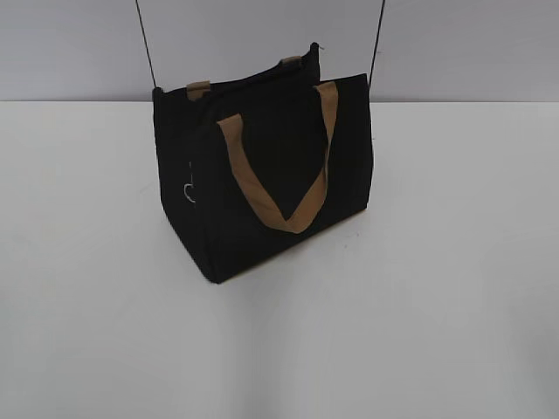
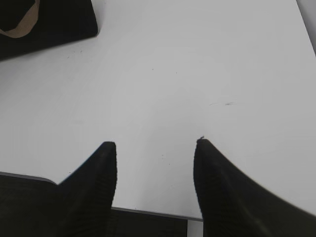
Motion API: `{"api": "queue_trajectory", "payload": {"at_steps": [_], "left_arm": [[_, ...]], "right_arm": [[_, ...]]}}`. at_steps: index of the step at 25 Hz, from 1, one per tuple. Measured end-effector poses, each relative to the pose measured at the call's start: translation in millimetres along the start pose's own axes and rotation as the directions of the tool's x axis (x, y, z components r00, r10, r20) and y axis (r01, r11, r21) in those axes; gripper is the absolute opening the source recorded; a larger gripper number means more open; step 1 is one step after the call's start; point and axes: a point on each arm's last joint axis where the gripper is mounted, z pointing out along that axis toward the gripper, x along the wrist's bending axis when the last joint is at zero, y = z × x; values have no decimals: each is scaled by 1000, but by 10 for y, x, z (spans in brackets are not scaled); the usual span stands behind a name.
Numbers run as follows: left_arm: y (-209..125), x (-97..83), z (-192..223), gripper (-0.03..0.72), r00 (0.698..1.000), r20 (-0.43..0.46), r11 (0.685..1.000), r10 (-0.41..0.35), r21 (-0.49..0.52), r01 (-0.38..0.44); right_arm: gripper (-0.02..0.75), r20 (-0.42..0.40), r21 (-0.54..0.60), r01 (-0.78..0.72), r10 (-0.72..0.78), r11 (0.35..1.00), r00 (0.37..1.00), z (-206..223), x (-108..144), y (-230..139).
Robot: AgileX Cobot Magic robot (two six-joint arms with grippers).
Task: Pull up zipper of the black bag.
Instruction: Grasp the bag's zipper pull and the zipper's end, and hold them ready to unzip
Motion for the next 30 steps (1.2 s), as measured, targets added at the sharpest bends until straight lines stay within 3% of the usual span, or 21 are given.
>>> {"api": "queue_trajectory", "payload": {"at_steps": [3,5,9,13,18,21,27,30], "left_arm": [[24,-6,44,528,1000,3,1000,-1,29,1],[80,-7,97,555,999,-1,998,33,55,-33],[351,-22,174,569,992,-4,990,128,-51,-128],[585,-52,347,569,989,5,979,148,-141,-146],[733,-126,669,568,995,85,973,55,-228,-34],[653,-109,956,560,997,80,964,13,-267,9],[513,-109,1421,512,996,74,971,-56,-226,72],[500,-202,1614,495,994,106,979,-21,-199,42]], "right_arm": [[389,-1,0,0,0,1000,1000,0,1,0],[389,-1,0,0,0,1000,1000,0,1,0],[389,-1,0,0,0,1000,1000,0,1,0],[389,-1,0,0,0,1000,1000,0,1,0],[389,-1,0,0,0,1000,1000,0,1,0],[389,-1,0,0,0,1000,1000,0,1,0],[389,-1,0,0,0,1000,1000,0,1,0],[389,-1,0,0,0,1000,1000,0,1,0]]}}
